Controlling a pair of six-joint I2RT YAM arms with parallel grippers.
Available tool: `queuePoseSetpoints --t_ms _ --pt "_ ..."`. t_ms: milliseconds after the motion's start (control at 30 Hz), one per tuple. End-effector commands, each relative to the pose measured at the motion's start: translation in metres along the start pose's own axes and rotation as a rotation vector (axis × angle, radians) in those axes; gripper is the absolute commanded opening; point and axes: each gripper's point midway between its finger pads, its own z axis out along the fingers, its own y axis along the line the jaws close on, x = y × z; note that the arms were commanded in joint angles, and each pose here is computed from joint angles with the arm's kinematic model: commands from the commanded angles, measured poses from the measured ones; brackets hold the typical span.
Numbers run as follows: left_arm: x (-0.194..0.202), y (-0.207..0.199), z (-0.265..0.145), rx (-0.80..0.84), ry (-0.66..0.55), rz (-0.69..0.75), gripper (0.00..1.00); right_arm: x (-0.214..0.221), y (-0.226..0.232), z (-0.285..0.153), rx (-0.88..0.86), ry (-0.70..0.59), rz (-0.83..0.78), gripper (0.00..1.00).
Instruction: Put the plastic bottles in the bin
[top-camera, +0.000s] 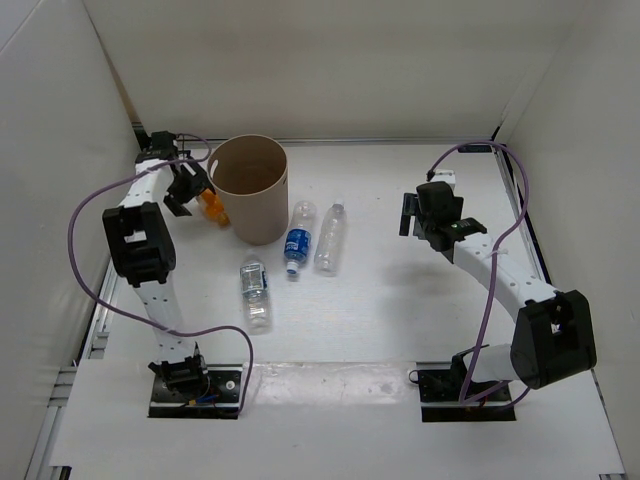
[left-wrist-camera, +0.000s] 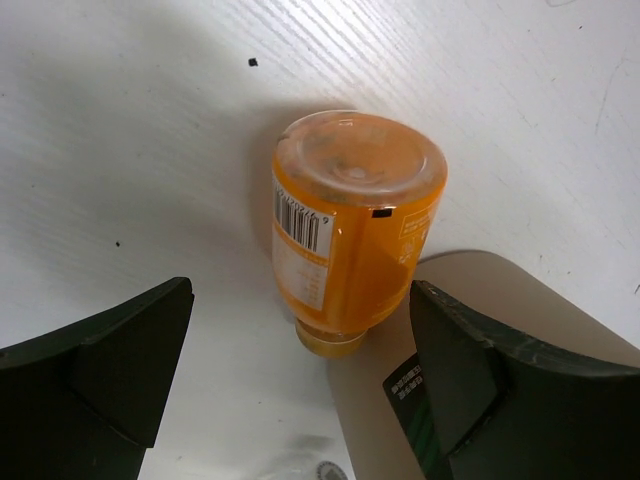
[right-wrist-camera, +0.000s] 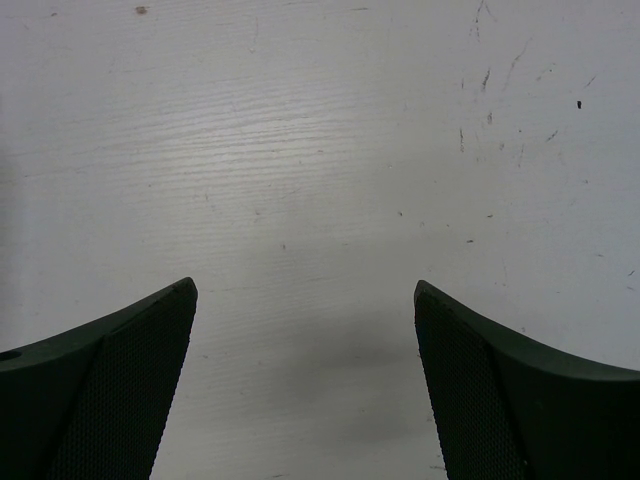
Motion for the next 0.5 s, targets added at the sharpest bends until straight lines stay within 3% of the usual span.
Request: queuePoseSetpoints --t_ms 0,467 --pt "-0.022 -0.014 -0.01 0.025 -0.079 0.032 1.0 -0.022 0.004 -0.004 -0.018 -0.049 0.019 0.9" --pt "-0.02 -0.034 0.017 0.016 -0.041 0.099 1.0 -0.022 0.002 0.0 -0.032 -0.046 0.027 0.9"
